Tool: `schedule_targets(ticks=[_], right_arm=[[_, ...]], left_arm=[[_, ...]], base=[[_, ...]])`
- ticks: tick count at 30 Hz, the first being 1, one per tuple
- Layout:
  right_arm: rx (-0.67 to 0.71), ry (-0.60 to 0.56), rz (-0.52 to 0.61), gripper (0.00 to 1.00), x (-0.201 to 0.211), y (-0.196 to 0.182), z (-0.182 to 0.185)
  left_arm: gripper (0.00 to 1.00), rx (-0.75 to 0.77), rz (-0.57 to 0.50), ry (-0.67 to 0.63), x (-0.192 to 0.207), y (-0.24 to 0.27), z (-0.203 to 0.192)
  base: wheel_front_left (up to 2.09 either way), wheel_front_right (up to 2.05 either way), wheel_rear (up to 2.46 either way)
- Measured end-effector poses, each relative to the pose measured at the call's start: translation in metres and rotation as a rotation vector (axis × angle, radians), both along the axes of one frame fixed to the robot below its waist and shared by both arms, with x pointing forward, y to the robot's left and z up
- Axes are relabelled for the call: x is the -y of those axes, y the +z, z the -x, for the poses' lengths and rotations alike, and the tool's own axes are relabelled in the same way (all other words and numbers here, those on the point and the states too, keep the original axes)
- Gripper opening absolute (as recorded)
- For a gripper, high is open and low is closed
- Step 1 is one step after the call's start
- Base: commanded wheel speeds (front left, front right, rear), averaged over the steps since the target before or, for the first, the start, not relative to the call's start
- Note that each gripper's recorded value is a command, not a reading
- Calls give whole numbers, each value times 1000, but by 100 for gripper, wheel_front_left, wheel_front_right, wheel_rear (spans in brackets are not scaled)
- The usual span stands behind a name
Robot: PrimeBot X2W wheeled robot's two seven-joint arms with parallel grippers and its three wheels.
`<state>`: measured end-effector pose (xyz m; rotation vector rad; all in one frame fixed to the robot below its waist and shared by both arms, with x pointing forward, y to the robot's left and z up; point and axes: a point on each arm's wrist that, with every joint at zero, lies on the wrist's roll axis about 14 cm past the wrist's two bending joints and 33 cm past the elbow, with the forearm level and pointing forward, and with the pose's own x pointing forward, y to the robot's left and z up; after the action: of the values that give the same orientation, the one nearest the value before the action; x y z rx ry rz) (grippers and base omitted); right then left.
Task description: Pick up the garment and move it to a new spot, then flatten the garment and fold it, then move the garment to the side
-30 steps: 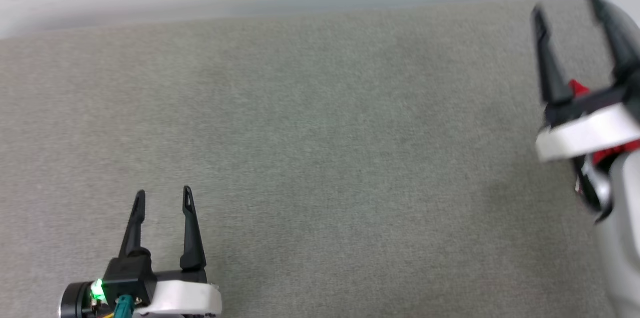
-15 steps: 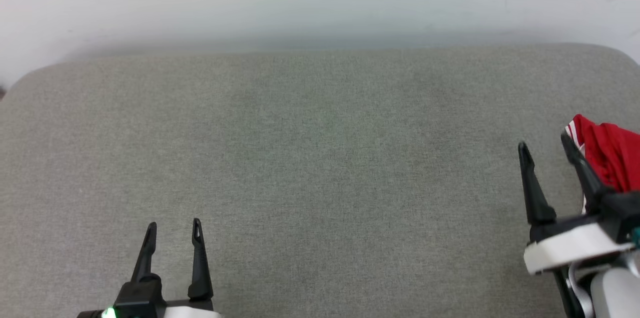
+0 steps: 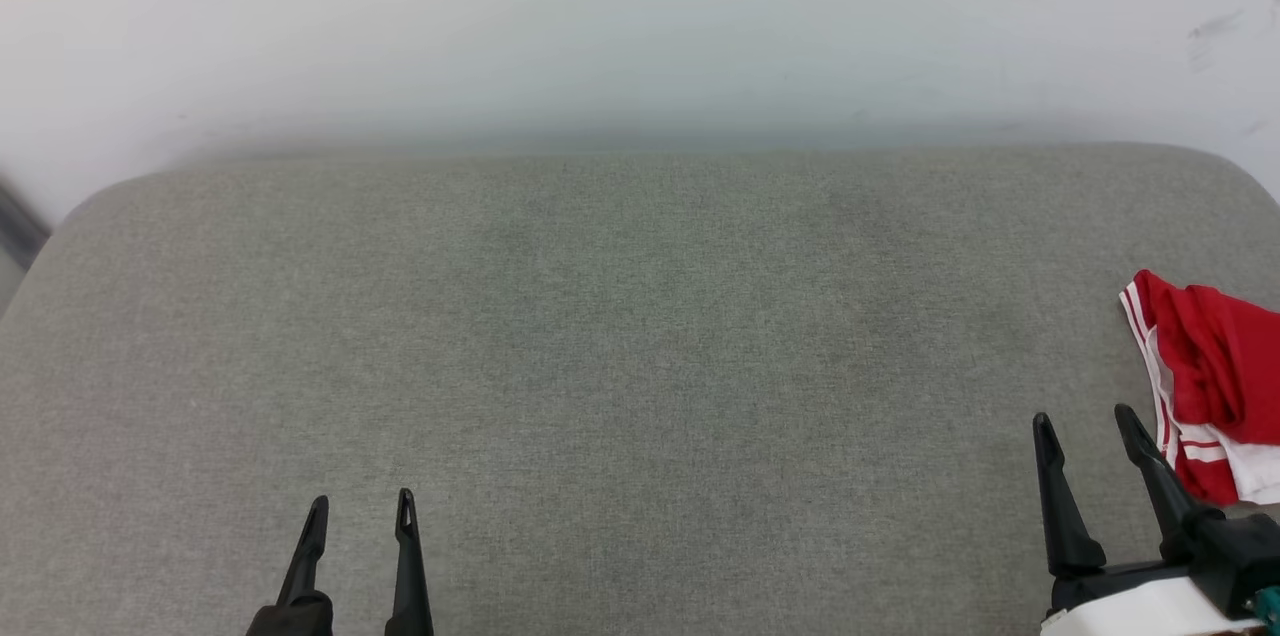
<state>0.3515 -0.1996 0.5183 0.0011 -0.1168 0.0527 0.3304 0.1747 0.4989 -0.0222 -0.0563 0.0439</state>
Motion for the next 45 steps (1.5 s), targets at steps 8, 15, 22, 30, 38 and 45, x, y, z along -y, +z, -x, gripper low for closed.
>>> schedule_targets(ticks=[8, 15, 22, 30, 38, 45], right_arm=[[-15, -9, -14, 100, -1, -5, 11], [-62, -9, -23, 0, -2, -20, 14], [-99, -33, -153, 0, 2, -28, 14], [-119, -54, -309, 0, 7, -30, 10], [-133, -69, -450, 0, 9, -32, 6], [-137, -76, -565, 0, 11, -31, 1]], left_arm=[[100, 1, 7, 11, -4, 0, 4], [0, -43, 7, 12, -4, -13, 7], [0, -81, 145, 29, -8, -21, 7], [0, -103, 304, 38, -11, -25, 0], [0, -115, 446, 42, -13, -27, -6], [0, -123, 559, 43, -15, -28, -11]], base=[[0, 0, 0], [0, 0, 0], [0, 0, 0], [0, 0, 0], [0, 0, 0], [0, 0, 0]])
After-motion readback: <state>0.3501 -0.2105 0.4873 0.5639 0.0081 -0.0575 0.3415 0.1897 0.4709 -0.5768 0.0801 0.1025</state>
